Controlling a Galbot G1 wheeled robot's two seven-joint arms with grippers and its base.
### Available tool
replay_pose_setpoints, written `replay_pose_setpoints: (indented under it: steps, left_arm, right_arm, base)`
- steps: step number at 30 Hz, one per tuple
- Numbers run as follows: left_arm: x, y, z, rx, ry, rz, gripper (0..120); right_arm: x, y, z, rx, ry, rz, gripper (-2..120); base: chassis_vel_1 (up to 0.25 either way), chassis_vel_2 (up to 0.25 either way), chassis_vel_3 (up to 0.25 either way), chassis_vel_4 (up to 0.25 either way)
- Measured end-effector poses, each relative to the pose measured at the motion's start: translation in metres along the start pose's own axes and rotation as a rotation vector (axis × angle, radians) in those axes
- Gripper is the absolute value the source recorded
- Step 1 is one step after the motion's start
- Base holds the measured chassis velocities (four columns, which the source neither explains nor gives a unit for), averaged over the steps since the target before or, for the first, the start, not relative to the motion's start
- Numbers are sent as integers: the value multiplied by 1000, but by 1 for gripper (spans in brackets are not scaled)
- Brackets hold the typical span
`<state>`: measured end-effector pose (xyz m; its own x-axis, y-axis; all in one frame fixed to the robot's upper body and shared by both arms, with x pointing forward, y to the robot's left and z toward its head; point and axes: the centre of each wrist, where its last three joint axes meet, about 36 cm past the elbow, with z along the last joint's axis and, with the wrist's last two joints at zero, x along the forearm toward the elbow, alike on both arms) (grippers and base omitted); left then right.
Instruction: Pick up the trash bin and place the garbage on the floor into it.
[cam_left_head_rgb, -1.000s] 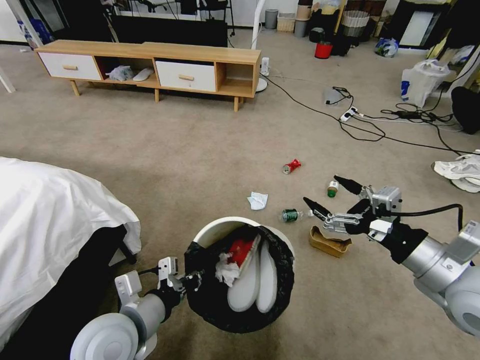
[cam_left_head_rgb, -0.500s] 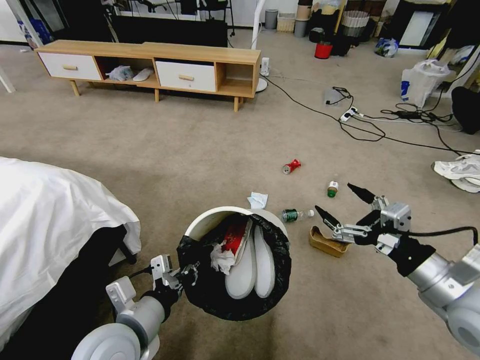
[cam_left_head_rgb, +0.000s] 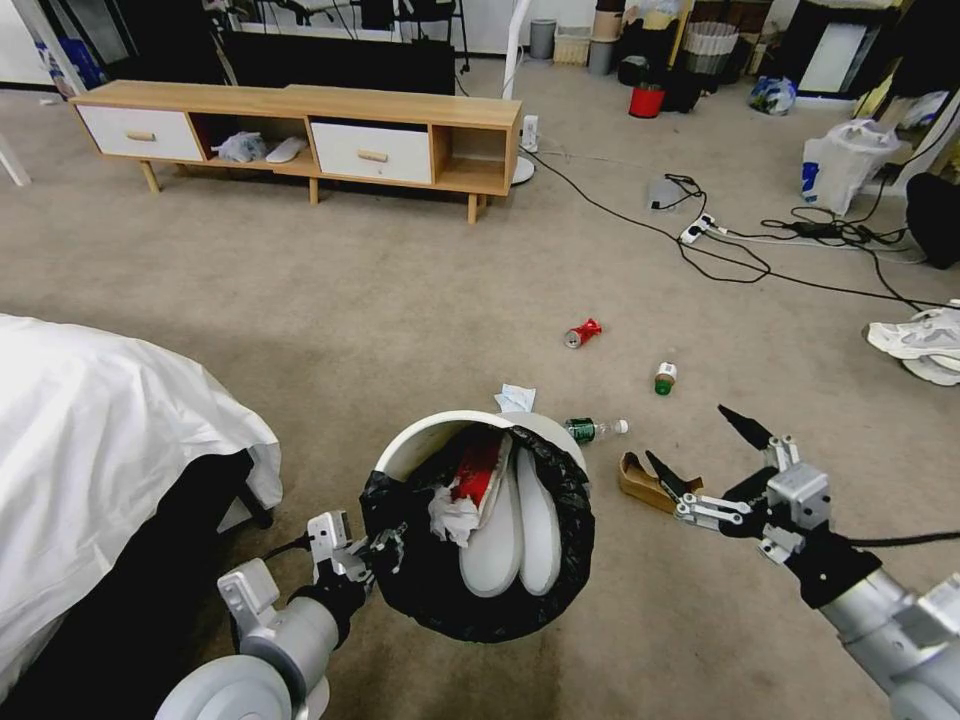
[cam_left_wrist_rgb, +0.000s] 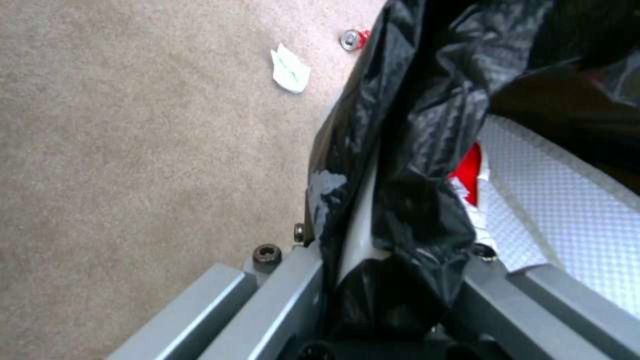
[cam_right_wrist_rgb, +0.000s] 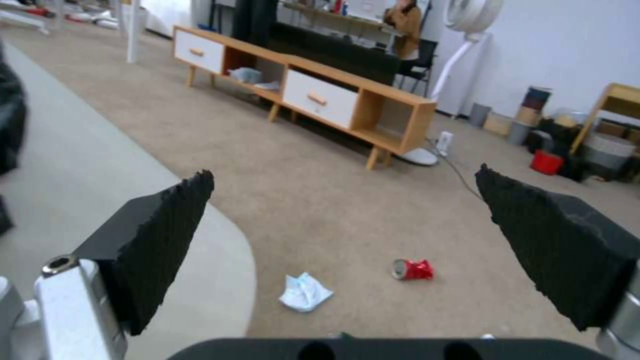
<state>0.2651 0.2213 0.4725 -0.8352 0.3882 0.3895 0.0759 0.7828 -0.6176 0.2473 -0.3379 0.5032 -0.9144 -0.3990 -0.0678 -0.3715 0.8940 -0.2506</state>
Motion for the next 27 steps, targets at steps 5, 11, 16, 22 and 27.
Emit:
replay_pose_setpoints:
  steps: [5,11,16,22,27]
  left_arm:
    - [2,2,-3,-16,-4,-5,0]
    - [1,2,-4,-22,-8,-8,0]
    - [-1,3,-5,-27,-12,-10,0]
    - [0,6,-10,-38,-22,-18,0]
    - [2,10,-15,-44,-34,-25,0]
  right_arm:
    - [3,-2,1,21,-8,33,100]
    - [7,-3,3,17,-11,71,100]
    - [9,-4,4,13,-14,97,100]
    - [11,-8,3,21,-18,112,100]
    - [14,-9,2,23,-21,132,100]
  base:
    - [0,0,0,0]
    - [0,0,0,0]
    - [0,0,0,0]
    - [0,0,0,0]
    - [0,0,0,0]
